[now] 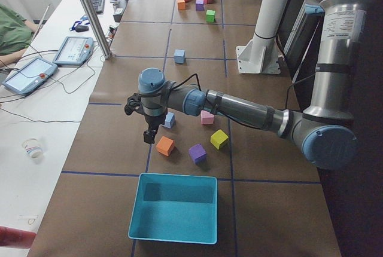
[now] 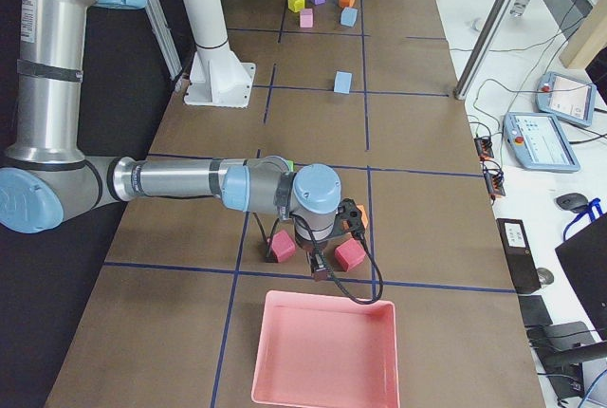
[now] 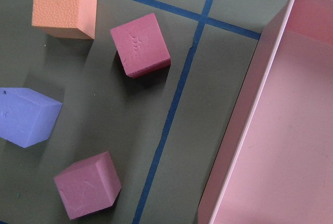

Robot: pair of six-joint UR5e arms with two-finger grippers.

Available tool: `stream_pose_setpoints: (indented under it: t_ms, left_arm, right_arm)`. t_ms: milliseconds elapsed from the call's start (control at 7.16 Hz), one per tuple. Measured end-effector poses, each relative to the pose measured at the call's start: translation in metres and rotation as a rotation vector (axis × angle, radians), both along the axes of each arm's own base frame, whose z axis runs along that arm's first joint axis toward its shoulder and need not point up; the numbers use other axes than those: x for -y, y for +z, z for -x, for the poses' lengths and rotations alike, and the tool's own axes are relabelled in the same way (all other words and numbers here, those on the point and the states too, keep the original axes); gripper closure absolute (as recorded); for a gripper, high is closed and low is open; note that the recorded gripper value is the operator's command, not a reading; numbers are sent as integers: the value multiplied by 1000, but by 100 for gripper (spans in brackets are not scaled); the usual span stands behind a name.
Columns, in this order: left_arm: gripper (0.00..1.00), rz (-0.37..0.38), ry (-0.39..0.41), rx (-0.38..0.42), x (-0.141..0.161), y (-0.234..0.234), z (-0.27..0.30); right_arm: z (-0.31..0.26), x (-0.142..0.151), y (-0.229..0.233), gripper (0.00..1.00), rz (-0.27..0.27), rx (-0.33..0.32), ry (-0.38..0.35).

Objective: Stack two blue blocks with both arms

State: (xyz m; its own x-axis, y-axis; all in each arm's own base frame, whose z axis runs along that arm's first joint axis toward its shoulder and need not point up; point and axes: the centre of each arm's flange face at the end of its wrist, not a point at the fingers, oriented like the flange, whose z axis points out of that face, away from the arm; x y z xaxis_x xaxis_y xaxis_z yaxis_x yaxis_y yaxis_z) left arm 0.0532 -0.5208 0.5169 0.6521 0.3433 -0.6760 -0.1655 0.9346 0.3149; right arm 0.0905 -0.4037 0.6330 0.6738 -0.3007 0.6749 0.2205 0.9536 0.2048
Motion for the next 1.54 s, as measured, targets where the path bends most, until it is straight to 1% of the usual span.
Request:
stream_pose_setpoints:
  t_ms: [279, 419, 559, 838, 978, 1257, 1397, 1537]
  left_arm:
    - [0, -44, 89, -13, -2, -8, -85]
    - [0, -43, 94, -15, 5, -10, -113]
    - [0, -24, 81, -30, 11, -8, -140]
    - [0, 18, 42, -63, 12, -3, -189]
    - [0, 27, 26, -50, 10, 0, -208]
    - [0, 47, 24, -19, 9, 13, -234]
    - [35, 57, 26, -9, 12, 18, -242]
    - [62, 63, 27, -8, 15, 18, -248]
  right_arm:
    - [0, -2, 2, 0, 8, 1, 6]
    - [0, -2, 2, 0, 10, 1, 6]
    - [0, -2, 2, 0, 11, 2, 7]
    - [0, -2, 3, 0, 12, 3, 7]
    - [0, -2, 3, 0, 12, 2, 7]
    - [0, -2, 3, 0, 13, 2, 7]
    - [0, -2, 3, 0, 13, 2, 7]
    - [0, -2, 3, 0, 12, 2, 7]
